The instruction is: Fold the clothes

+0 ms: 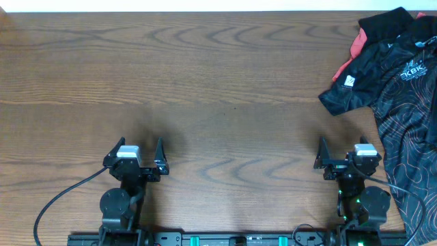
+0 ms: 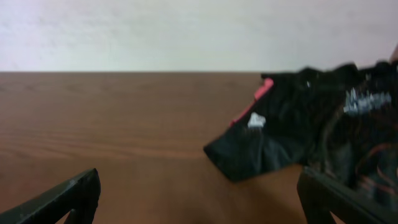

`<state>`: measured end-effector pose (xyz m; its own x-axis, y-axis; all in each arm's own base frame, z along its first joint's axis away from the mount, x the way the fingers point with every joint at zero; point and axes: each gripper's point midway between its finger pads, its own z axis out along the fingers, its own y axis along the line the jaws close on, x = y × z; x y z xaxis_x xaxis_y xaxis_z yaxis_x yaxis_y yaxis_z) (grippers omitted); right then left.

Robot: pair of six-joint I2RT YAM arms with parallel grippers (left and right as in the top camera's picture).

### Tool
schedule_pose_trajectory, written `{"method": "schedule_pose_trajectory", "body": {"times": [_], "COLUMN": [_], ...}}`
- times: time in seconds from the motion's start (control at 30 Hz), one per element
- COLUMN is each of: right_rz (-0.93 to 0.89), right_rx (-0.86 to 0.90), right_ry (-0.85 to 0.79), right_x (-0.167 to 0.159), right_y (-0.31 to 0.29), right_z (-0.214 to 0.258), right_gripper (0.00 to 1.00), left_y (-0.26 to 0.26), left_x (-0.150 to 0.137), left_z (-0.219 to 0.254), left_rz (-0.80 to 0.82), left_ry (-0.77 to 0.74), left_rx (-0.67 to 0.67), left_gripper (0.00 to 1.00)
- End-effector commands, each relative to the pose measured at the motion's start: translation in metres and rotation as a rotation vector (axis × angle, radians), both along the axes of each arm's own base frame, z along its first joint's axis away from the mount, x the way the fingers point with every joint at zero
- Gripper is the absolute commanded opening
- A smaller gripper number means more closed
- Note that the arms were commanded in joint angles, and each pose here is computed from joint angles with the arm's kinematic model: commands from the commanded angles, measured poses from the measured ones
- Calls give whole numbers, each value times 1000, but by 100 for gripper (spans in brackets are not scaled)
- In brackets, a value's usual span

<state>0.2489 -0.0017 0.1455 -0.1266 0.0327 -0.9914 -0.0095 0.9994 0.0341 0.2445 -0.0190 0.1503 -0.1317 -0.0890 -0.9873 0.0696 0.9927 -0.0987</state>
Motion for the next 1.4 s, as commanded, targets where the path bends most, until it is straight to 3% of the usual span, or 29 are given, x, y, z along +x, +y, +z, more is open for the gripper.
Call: {"method": "schedule_pose_trajectory", "body": {"times": [0.0, 0.3, 0.67, 0.87, 1.0, 1.07, 1.3, 1.37], "right_rz": [-36, -76, -94, -45, -185, -257, -284, -289], "right_rx": [27, 22, -41, -28, -85, -101, -87, -88], "right_ry": [25, 195, 563, 620, 575, 571, 573, 562], "right_x": [2, 22, 71, 104, 119, 124, 159, 170], "right_y": [-4, -12, -21, -14, -44, -60, -72, -73], "right_z": [7, 11, 0, -1, 1, -3, -47, -60], "right_gripper": [99, 99, 99, 99, 98, 92, 73, 72], "left_y": [2, 1, -2, -7, -7, -7, -8, -8], "left_x": [1, 21, 66, 74, 77, 82, 95, 98], "left_z": [6, 24, 15, -6, -5, -2, 7, 6], "left_rz": [16, 22, 32, 16, 16, 15, 13, 13], "left_ry": [26, 178, 568, 735, 725, 701, 643, 638], "left_rx": [-51, -43, -13, -12, -12, -14, -18, -18], "left_gripper": [98, 98, 98, 98, 98, 98, 98, 98]}}
